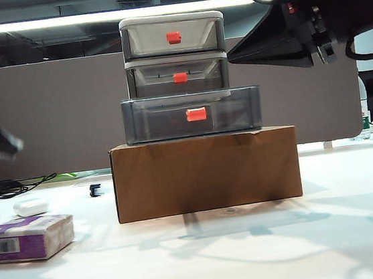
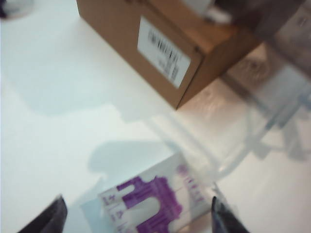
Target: Open the third layer of the drawer on the table, pick up a pack of napkins on the table and put it in, and finally close the drawer.
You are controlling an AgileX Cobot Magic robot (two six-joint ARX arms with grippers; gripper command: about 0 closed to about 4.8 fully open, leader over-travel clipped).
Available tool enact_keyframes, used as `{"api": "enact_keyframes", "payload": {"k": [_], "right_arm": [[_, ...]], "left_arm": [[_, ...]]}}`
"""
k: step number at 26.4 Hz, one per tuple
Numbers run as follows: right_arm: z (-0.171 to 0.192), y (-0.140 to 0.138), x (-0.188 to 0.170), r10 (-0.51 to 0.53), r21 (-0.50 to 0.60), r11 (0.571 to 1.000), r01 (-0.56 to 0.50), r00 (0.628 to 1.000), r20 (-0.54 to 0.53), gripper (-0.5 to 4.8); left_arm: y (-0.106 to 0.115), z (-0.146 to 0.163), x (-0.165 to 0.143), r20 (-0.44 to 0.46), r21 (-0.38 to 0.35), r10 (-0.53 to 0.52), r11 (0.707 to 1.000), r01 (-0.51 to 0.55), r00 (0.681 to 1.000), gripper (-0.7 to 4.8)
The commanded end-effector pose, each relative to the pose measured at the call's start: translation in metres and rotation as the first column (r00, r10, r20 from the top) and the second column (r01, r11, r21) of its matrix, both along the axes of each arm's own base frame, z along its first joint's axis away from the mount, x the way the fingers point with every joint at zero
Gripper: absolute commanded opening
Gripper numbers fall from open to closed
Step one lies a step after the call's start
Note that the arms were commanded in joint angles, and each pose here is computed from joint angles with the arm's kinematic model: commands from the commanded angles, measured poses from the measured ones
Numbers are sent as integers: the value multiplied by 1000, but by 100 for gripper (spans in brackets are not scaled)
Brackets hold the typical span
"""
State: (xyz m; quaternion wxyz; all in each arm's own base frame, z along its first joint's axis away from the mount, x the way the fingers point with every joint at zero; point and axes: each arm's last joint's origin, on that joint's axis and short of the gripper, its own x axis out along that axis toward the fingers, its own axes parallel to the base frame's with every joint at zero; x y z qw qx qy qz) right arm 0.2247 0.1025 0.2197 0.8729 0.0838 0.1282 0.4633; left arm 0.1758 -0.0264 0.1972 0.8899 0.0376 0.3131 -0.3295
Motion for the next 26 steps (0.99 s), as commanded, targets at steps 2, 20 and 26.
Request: {"api": "enact_keyframes", "payload": {"k": [2,20,26], "right_arm": [[2,0,0,2,2,1000,-2,1000,5,-6],[-1,0,-1,3,-8,1000,-3,1000,-9,-6],[-2,0,-1,4,-15,1000,-4,1000,-23,-5]], "left_arm": [[0,-4,4,12,37,-34,999,34,999,355],[-4,-32,27,77,262,-413,886,382,907,422],[-4,-43,34,22,249,-414,884,396,910,445]]}}
